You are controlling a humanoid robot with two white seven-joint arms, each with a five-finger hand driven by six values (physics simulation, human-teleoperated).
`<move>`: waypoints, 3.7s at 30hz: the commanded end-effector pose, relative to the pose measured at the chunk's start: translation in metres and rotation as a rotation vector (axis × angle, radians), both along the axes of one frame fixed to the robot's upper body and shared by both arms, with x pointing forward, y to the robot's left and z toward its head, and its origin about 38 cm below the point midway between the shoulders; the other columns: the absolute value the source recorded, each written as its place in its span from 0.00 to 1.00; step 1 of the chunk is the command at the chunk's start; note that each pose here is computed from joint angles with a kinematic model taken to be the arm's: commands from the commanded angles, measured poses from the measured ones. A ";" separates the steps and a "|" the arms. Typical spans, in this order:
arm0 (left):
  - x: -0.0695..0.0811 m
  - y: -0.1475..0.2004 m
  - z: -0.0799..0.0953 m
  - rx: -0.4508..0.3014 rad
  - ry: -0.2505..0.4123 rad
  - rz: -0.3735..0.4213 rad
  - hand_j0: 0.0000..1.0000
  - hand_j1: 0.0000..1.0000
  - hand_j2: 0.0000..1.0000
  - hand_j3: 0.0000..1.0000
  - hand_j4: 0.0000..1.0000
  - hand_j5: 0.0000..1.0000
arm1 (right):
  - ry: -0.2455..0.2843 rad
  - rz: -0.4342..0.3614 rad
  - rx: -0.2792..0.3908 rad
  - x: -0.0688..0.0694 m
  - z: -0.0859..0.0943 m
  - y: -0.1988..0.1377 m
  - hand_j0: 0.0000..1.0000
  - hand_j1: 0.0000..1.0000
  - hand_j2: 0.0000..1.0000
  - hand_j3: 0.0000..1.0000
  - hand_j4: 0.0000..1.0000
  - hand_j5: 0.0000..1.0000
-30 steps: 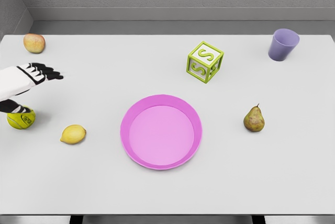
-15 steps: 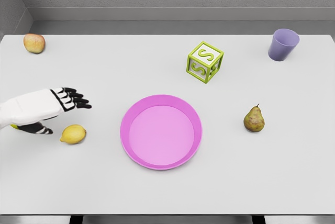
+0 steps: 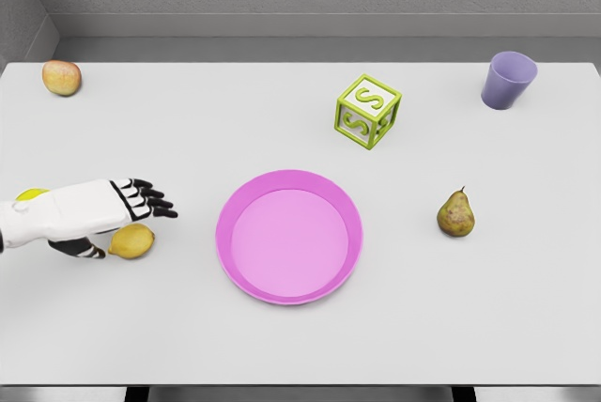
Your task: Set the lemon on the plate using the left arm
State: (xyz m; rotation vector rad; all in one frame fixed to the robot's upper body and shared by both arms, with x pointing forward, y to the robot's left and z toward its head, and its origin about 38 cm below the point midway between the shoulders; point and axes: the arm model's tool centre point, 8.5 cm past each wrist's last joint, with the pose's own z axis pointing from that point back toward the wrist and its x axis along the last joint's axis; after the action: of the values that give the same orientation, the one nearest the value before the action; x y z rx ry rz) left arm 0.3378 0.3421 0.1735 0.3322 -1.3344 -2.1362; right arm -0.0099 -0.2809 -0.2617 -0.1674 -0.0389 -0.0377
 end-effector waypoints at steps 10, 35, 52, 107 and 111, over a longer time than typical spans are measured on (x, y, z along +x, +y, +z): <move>-0.006 -0.004 -0.012 0.082 0.071 -0.029 1.00 1.00 1.00 1.00 1.00 1.00 | -0.001 0.000 0.000 0.000 0.000 0.000 1.00 1.00 1.00 1.00 1.00 1.00; 0.006 -0.024 -0.014 0.102 0.037 -0.075 1.00 1.00 1.00 1.00 1.00 1.00 | -0.001 0.000 0.000 0.000 0.000 0.000 1.00 1.00 1.00 1.00 1.00 1.00; 0.003 -0.025 -0.021 0.123 0.050 -0.086 1.00 1.00 1.00 1.00 1.00 1.00 | 0.001 0.000 0.000 0.000 0.000 0.000 1.00 1.00 1.00 1.00 1.00 1.00; 0.016 -0.014 0.005 0.203 0.017 -0.079 0.59 0.59 0.59 0.59 0.59 0.59 | 0.001 0.000 0.000 0.000 0.000 0.000 1.00 1.00 1.00 1.00 1.00 1.00; 0.020 -0.015 0.011 0.204 0.000 -0.082 0.59 0.59 0.59 0.59 0.59 0.59 | -0.001 0.000 -0.002 0.000 0.000 0.000 1.00 1.00 1.00 1.00 1.00 1.00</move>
State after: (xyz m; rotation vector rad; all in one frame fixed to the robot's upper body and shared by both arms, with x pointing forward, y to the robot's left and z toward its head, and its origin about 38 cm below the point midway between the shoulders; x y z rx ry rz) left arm 0.3580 0.3265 0.1848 0.3683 -1.1493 -2.3514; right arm -0.0098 -0.2810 -0.2617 -0.1675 -0.0392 -0.0377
